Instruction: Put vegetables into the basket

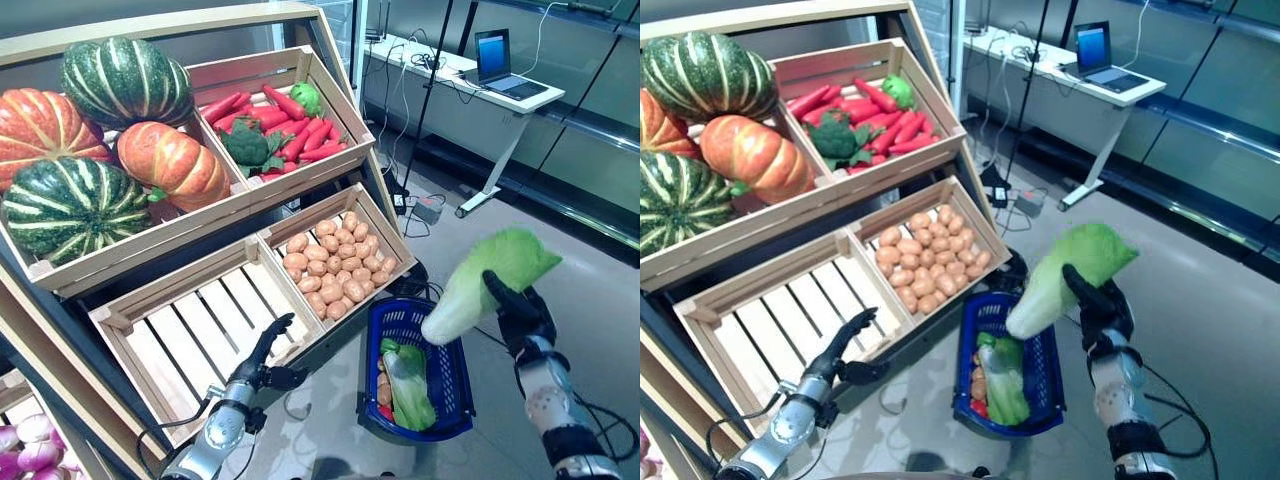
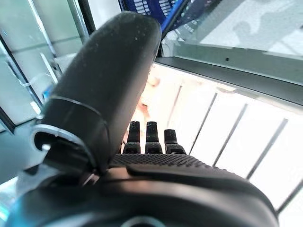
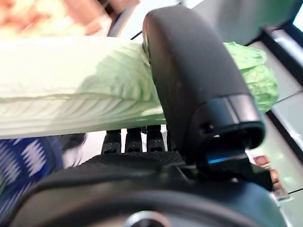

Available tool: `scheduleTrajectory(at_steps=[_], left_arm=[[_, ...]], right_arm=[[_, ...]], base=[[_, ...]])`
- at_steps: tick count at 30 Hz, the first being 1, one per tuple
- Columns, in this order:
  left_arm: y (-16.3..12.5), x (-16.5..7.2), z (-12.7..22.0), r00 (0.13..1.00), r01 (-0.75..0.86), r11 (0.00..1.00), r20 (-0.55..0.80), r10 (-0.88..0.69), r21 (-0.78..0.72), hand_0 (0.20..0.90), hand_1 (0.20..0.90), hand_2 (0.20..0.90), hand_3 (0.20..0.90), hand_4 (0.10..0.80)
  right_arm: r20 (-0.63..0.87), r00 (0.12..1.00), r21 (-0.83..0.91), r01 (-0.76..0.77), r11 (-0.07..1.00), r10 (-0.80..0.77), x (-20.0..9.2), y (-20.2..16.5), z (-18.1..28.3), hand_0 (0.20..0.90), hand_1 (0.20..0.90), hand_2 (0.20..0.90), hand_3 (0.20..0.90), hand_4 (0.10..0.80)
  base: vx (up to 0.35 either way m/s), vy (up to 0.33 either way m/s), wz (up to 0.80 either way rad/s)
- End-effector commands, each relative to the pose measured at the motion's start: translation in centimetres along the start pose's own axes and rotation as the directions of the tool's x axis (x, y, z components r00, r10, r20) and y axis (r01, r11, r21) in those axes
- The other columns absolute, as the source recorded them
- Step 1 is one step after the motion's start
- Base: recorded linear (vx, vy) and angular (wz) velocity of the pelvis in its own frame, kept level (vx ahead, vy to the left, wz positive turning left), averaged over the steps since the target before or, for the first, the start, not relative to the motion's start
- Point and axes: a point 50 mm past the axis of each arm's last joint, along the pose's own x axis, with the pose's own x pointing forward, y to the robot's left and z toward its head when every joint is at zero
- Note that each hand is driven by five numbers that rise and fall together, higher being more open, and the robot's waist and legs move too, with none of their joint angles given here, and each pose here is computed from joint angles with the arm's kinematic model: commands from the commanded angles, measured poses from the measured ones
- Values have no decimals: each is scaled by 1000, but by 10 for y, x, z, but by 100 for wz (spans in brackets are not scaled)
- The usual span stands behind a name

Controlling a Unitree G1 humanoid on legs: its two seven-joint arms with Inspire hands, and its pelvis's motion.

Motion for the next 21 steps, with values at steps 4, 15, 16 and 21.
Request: scheduleTrajectory(at_steps=[4,15,16,21], left_arm=[[29,25,37,976,-140,989,162,145,-39,900,900,900,900,800],[42,52,87,928,-191,973,299,223,-132,900,900,900,900,800],[43,53,88,925,-196,971,302,229,-138,900,900,900,900,800],[45,52,94,905,-229,949,312,289,-216,900,900,900,900,800]], right_arm=[[210,977,-50,47,998,-36,20,-5,66,300,300,300,300,400],[339,931,-59,165,985,-135,51,31,116,300,300,300,300,400],[348,928,-66,161,985,-129,52,34,119,300,300,300,300,400],[440,896,-188,146,971,-49,53,62,148,300,300,300,300,400]], base=[[-8,-105,-6],[-151,-98,8],[-188,-40,22],[-159,-3,6]])
